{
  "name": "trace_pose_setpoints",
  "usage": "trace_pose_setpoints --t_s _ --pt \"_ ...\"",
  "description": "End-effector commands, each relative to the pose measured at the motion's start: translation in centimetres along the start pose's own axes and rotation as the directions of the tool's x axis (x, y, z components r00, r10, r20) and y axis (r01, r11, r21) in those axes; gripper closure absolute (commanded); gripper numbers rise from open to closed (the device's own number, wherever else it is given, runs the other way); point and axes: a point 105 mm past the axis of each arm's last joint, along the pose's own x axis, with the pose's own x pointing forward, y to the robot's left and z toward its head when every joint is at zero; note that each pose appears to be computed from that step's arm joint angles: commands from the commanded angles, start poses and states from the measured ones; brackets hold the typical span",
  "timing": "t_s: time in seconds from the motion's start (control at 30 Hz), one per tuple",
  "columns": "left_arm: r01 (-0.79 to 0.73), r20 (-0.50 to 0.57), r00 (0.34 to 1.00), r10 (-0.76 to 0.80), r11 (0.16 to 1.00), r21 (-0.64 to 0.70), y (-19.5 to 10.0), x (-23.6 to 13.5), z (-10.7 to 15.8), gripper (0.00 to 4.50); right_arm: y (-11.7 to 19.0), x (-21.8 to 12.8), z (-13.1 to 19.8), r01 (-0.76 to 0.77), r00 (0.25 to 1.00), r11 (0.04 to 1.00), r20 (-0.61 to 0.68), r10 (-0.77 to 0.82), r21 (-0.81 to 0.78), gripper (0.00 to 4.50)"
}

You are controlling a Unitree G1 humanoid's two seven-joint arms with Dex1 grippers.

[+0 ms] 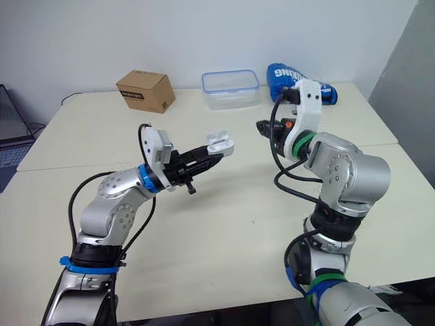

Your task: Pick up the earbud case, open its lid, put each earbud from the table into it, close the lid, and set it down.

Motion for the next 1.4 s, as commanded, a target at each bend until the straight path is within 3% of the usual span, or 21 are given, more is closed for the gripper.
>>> trace_pose_setpoints --t_s 0.03,0.4,0.77,1.4 --pt "-0.003 0.044 0.999 0.001 0.999 0.046 0.4 1.0 1.1 3.72 1.8 -0.6 2.2 -0.053 0.991 0.998 0.123 0.054 -0.015 4.08" --pt "0.002 0.077 0.997 -0.005 1.000 0.031 0.5 2.8 1.3 3.72 3.7 0.2 1.3 -0.117 0.973 0.993 0.202 0.115 -0.004 4.08" --pt "0.001 0.079 0.997 -0.002 1.000 0.009 1.0 3.4 1.9 3.72 5.1 1.3 -1.1 -0.167 0.969 0.986 0.191 0.159 0.027 4.08" --pt "0.016 0.087 0.996 -0.014 1.000 -0.019 0.9 4.2 2.7 3.72 6.0 1.7 -1.6 -0.184 0.964 0.982 0.206 0.171 0.044 4.08"
